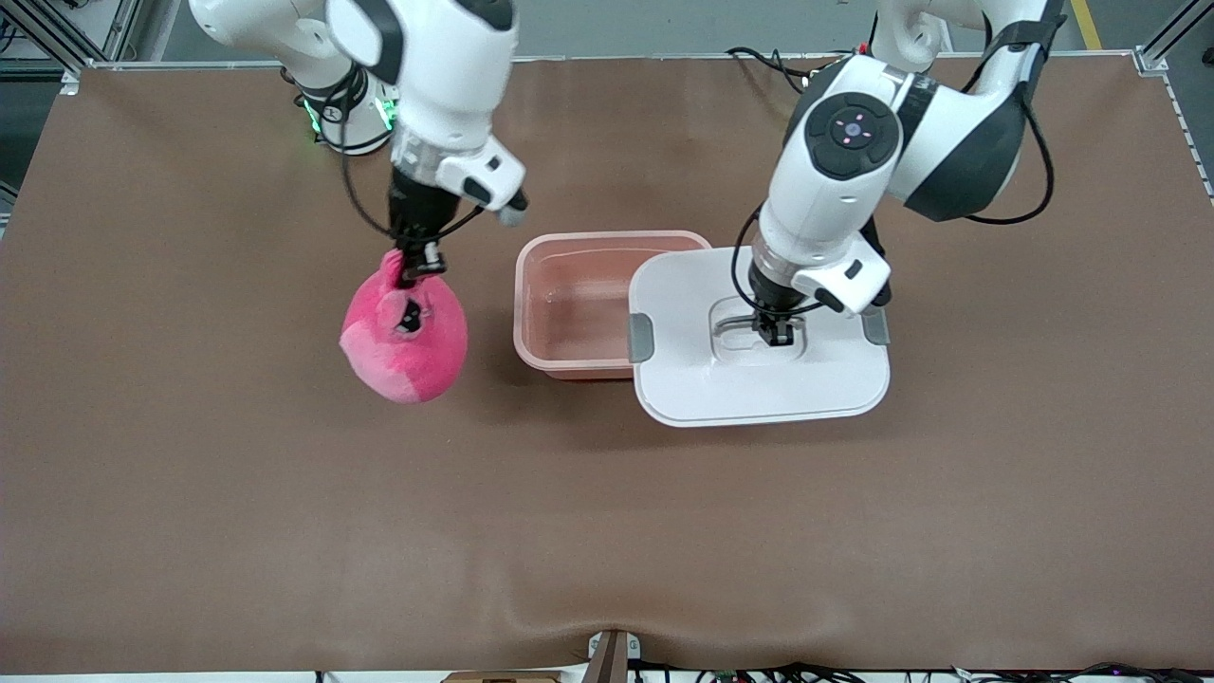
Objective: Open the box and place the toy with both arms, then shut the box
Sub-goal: 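Lift the lid off with the left gripper while the right gripper carries the plush, then lower the plush into the pink box base and open the right gripper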
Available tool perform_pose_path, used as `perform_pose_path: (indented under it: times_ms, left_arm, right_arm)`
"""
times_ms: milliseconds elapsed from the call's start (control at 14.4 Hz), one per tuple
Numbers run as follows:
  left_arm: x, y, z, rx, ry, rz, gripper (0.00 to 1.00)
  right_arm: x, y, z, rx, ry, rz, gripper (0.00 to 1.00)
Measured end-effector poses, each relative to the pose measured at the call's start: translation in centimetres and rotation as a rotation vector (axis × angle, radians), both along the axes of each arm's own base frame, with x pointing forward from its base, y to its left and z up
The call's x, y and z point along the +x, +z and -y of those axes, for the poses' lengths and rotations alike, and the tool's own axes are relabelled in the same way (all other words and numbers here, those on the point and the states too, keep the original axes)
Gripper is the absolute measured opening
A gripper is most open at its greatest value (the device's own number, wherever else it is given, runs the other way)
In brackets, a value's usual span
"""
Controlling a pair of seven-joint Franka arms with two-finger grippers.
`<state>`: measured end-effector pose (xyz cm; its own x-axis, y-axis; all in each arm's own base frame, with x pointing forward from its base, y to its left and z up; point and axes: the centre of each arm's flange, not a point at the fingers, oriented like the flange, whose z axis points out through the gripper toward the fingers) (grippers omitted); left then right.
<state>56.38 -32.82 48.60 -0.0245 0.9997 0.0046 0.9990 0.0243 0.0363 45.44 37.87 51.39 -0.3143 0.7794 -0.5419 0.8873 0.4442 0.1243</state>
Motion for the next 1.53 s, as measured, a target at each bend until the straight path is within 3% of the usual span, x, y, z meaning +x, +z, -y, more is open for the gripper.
perform_pose_path:
  times_ms: [278, 487, 765, 1182, 1321, 1529]
  left_arm:
    - [1.3, 0.2, -2.7, 0.002, -0.014, 0.000, 0.07]
    - [2.0, 0.0, -4.3, 0.005, -0.005, -0.005, 0.07]
    - [2.8, -0.6, -7.1, 0.014, -0.039, -0.020, 0.07]
    - [3.6, -1.0, -11.6, 0.021, -0.071, -0.035, 0.07]
    - [3.9, -1.1, -12.5, 0.021, -0.087, -0.038, 0.07]
    - [4.3, -1.2, -13.9, 0.022, -0.106, -0.040, 0.07]
  right_arm:
    - [-4.2, -3.2, -5.8, -0.034, 0.013, 0.032, 0.13]
    - [-4.8, -5.2, -9.0, -0.068, 0.012, 0.026, 0.13]
    - [-7.3, -7.9, -13.3, -0.107, 0.002, 0.037, 0.13]
    - [-8.4, -9.5, -14.4, -0.146, 0.003, 0.021, 0.13]
    - [-8.5, -9.3, -14.7, -0.147, 0.002, 0.024, 0.26]
    - [-8.2, -6.7, -14.7, -0.149, -0.038, 0.035, 0.56]
